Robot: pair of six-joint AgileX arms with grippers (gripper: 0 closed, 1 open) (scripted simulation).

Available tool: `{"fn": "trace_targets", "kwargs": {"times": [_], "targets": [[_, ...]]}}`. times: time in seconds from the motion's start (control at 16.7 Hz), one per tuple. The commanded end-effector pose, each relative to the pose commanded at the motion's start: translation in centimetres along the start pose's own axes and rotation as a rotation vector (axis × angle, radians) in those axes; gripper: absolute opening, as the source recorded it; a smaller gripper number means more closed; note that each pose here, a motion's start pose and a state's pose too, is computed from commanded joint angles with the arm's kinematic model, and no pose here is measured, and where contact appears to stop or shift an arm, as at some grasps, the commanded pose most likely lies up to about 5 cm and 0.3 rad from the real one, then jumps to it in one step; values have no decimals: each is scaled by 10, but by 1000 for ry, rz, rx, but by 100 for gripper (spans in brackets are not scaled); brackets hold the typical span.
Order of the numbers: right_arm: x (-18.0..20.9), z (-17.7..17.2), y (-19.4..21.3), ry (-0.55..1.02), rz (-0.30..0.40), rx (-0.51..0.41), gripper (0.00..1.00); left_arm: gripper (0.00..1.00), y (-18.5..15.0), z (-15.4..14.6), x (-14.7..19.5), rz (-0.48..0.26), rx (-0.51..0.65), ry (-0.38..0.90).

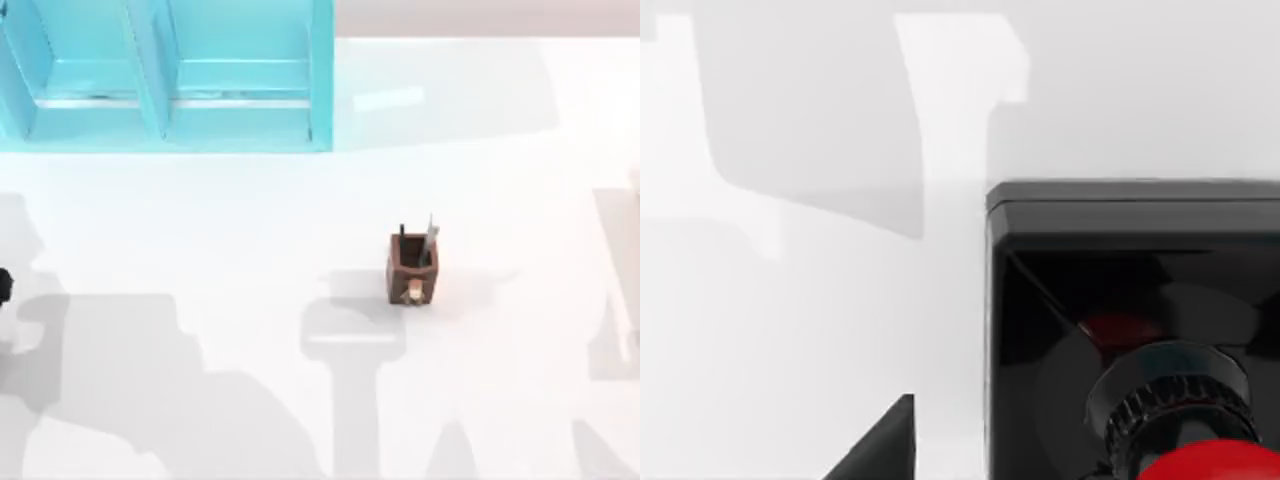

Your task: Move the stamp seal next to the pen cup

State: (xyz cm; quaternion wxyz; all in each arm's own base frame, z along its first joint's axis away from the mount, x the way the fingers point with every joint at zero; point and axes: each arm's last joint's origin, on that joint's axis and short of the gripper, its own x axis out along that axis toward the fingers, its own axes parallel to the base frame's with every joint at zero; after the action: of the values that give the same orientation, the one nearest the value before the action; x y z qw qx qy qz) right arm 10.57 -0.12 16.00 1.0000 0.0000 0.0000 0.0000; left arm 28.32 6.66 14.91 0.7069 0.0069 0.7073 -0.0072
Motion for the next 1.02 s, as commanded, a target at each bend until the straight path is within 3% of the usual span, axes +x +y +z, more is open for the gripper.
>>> {"fn": "trace_targets", "kwargs": {"times": [0.54,1.02], "targets": [[0,0,0,0,0,0,100,2,0,0,0,0,0,0],[0,0,0,0,0,0,100,0,0,0,0,0,0,0]]}}
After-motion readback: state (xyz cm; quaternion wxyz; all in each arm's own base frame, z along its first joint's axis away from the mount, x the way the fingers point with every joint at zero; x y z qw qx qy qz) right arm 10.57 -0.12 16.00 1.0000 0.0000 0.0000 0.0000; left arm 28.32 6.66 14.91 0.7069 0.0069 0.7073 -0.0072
